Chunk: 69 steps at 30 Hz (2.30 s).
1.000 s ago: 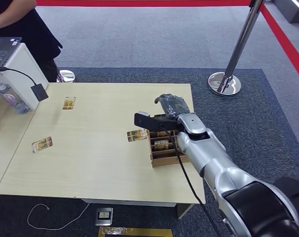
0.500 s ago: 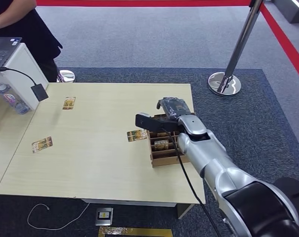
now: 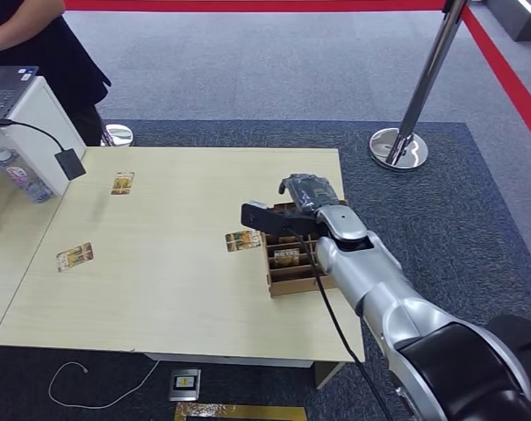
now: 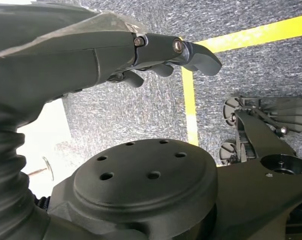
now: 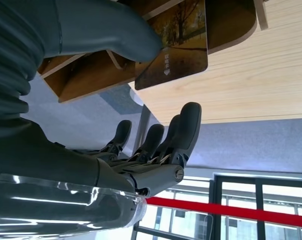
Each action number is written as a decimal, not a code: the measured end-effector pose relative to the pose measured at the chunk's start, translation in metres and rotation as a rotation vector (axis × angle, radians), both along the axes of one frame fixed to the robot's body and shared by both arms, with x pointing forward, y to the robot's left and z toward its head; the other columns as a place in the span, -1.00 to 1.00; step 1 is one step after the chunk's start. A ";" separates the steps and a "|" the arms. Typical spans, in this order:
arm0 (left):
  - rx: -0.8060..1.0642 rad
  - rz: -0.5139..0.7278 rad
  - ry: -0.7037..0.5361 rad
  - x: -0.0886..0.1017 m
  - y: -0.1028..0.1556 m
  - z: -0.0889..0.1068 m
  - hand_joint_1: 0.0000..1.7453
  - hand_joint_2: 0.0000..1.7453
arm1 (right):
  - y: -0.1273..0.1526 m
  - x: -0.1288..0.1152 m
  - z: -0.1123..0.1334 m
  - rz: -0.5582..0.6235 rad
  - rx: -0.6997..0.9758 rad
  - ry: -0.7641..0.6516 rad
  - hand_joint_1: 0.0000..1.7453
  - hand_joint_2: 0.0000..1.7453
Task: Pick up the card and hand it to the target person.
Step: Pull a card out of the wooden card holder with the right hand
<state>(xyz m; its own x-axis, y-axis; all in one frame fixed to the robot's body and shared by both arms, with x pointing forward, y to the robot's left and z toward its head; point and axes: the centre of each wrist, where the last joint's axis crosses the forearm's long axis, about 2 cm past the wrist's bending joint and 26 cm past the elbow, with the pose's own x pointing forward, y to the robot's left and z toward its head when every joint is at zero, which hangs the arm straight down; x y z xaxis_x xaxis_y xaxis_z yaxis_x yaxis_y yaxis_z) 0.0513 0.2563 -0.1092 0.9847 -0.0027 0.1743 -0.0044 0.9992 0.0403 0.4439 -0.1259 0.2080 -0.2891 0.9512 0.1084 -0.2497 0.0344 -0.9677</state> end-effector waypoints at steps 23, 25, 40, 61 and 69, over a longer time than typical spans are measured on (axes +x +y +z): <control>-0.001 -0.009 -0.005 0.000 0.000 0.000 -1.00 1.00 | -0.006 0.000 -0.006 -0.016 -0.007 0.016 -0.05 1.00; -0.001 -0.011 -0.005 0.000 0.000 0.000 -1.00 1.00 | -0.007 -0.001 -0.007 -0.017 -0.008 0.017 0.06 1.00; 0.000 -0.015 -0.005 0.000 0.000 0.000 -1.00 1.00 | -0.010 0.000 -0.009 -0.016 -0.006 0.005 1.00 1.00; 0.000 -0.016 -0.005 0.000 0.000 0.000 -1.00 1.00 | -0.008 0.001 -0.002 0.026 0.008 -0.027 1.00 1.00; -0.002 -0.009 -0.007 0.000 0.000 0.000 -1.00 1.00 | 0.000 0.002 0.007 0.060 0.028 -0.028 1.00 1.00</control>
<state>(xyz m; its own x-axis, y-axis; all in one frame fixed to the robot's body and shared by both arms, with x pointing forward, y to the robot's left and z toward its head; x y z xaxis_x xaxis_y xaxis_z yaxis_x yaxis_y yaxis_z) 0.0515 0.2564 -0.1092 0.9835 -0.0110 0.1808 0.0041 0.9992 0.0386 0.4457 -0.1256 0.2151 -0.3488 0.9288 0.1253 -0.2249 0.0468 -0.9733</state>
